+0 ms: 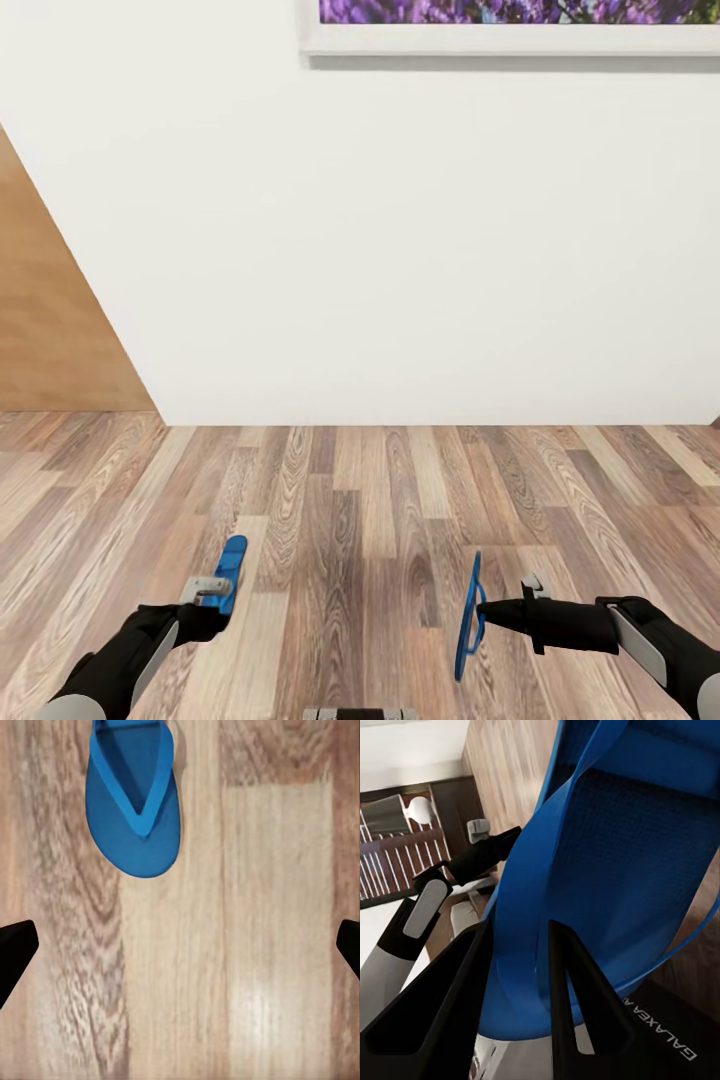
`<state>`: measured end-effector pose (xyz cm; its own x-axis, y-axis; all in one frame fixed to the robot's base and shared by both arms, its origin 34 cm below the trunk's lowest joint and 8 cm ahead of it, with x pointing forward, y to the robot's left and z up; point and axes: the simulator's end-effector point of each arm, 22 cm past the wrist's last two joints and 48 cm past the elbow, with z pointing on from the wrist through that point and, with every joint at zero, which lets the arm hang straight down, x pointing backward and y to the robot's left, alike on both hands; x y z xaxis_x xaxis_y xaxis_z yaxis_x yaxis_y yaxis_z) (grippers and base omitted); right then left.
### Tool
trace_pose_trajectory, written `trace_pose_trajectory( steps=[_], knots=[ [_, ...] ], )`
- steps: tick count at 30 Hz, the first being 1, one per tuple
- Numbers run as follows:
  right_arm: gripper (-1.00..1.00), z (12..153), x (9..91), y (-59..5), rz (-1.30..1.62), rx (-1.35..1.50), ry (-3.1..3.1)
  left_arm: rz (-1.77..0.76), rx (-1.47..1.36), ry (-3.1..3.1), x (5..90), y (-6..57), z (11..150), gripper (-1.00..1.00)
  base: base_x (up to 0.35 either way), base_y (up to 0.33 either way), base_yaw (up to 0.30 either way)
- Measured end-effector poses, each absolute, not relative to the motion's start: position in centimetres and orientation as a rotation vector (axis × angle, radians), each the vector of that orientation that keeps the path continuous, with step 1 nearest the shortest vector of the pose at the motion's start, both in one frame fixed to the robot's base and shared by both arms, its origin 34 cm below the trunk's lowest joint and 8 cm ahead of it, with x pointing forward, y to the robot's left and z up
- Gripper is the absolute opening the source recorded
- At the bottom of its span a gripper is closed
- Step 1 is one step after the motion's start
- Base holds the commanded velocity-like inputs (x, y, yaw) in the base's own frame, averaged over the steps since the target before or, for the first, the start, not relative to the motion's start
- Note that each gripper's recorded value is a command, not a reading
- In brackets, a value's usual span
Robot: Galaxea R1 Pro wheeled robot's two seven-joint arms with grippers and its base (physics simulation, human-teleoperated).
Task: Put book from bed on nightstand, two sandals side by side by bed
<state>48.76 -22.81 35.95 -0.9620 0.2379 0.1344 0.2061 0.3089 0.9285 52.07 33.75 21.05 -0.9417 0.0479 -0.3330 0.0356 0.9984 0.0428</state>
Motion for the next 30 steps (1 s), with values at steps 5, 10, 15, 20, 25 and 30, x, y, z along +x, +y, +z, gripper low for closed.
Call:
trace_pose_trajectory(
  steps=[5, 10, 15, 20, 25, 30],
  knots=[
    [-1.0, 35.1, 48.5, -22.8, 1.785, 0.448, 2.532, 0.053, 0.061, 2.821, 51.4, 33.8, 20.1, 1.0, 0.0, 0.0, 0.0],
    [-1.0, 34.2, 48.1, -22.8, 1.79, 0.468, 2.546, 0.051, 0.062, 2.841, 50.8, 33.8, 19.2, 1.0, 0.0, 0.0, 0.0],
    [-1.0, 33.7, 48.0, -22.8, 1.793, 0.482, 2.553, 0.052, 0.063, 2.853, 50.4, 33.8, 18.6, 1.0, 0.0, 0.0, 0.0],
    [-1.0, 33.7, 48.0, -22.9, 1.791, 0.48, 2.551, 0.049, 0.054, 2.822, 51.5, 33.6, 19.2, 1.0, 0.0, 0.0, 0.0],
    [-1.0, 33.7, 48.0, -22.9, 1.792, 0.484, 2.55, 0.045, 0.061, 2.794, 52.6, 33.5, 19.8, 1.0, 0.0, 0.0, 0.0],
    [-1.0, 33.7, 48.0, -22.9, 1.79, 0.483, 2.551, 0.043, 0.067, 2.768, 53.6, 33.3, 20.6, 1.0, 0.106, 0.0, 0.0]
  ],
)
